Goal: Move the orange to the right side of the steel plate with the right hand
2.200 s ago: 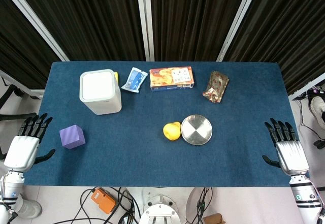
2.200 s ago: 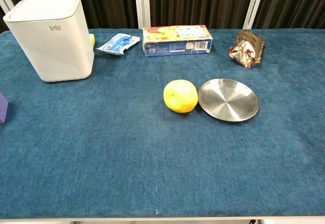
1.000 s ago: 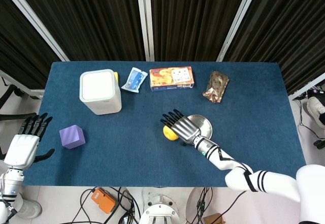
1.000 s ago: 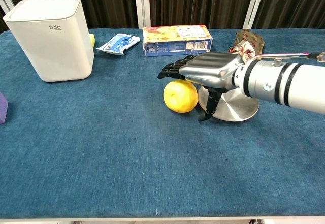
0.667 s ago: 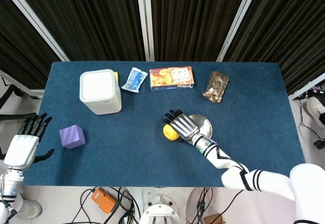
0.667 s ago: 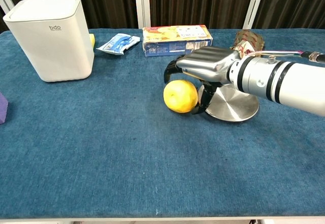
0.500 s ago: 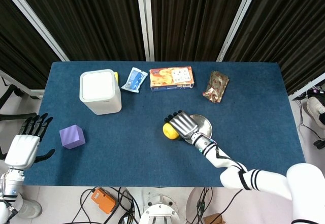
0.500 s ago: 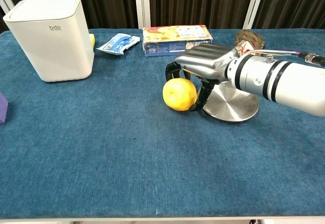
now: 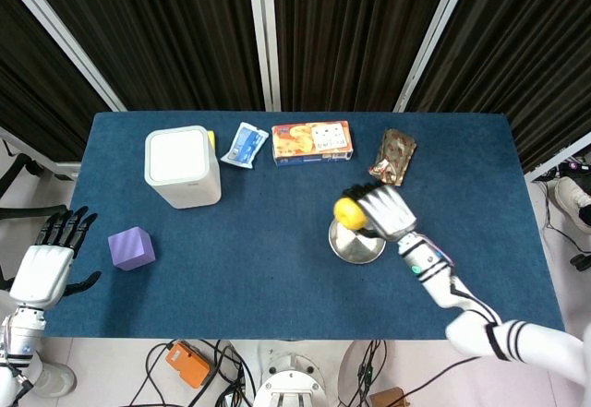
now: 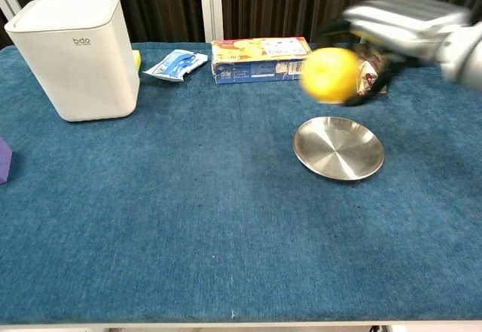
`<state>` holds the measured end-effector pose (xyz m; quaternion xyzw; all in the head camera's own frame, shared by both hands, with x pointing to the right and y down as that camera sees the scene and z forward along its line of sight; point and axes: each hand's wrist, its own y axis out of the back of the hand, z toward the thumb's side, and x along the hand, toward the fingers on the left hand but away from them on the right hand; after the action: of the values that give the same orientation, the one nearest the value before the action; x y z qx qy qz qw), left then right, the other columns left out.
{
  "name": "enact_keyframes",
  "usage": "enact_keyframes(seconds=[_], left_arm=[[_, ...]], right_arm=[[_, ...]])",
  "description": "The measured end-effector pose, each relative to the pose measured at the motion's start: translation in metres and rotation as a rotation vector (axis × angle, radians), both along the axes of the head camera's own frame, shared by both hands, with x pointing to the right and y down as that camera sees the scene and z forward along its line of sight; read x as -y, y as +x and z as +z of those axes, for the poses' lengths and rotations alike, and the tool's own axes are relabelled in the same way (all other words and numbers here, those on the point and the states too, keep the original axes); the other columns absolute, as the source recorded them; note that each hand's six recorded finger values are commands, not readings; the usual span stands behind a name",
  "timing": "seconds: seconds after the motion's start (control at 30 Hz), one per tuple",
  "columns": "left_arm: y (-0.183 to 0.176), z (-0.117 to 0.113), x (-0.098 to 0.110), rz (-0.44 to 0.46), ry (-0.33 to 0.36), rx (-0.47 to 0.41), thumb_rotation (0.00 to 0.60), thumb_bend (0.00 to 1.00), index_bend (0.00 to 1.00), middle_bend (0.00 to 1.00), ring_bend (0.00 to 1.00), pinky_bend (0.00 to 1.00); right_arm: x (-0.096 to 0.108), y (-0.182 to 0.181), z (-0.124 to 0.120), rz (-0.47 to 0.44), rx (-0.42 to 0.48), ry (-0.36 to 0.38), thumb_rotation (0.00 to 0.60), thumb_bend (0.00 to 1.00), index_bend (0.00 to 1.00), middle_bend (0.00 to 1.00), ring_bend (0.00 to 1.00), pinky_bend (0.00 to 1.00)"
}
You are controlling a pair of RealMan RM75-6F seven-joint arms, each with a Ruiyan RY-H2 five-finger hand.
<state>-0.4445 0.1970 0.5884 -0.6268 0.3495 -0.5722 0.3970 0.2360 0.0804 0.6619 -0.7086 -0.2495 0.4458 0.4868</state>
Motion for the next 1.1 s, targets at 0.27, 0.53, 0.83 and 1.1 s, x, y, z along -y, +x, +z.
enact_keyframes(seconds=[0.27, 0.53, 0.83, 1.1], left_arm=[[0.003, -0.003, -0.001, 0.008, 0.022, -0.004, 0.6, 0.14, 0.0, 0.0, 0.0, 0.02], [0.001, -0.004, -0.003, 0.01, 0.024, -0.004, 0.6, 0.14, 0.0, 0.0, 0.0, 0.02], [0.0, -0.004, -0.002, 0.006, 0.026, -0.005, 0.6, 0.14, 0.0, 0.0, 0.0, 0.02], [-0.002, -0.006, -0.002, -0.005, 0.03, -0.002, 0.6, 0.14, 0.0, 0.0, 0.0, 0.02]], right_arm=[[-0.042, 0.083, 0.02, 0.075, -0.122, -0.087, 0.6, 0.34, 0.62, 0.49, 0.5, 0.5], [-0.055, 0.096, 0.05, 0.109, -0.171, -0.149, 0.6, 0.35, 0.51, 0.46, 0.45, 0.5], [-0.058, 0.099, 0.053, 0.121, -0.169, -0.199, 0.6, 0.34, 0.0, 0.12, 0.14, 0.31], [-0.062, 0.111, 0.026, 0.137, -0.166, -0.151, 0.6, 0.34, 0.0, 0.06, 0.09, 0.26]])
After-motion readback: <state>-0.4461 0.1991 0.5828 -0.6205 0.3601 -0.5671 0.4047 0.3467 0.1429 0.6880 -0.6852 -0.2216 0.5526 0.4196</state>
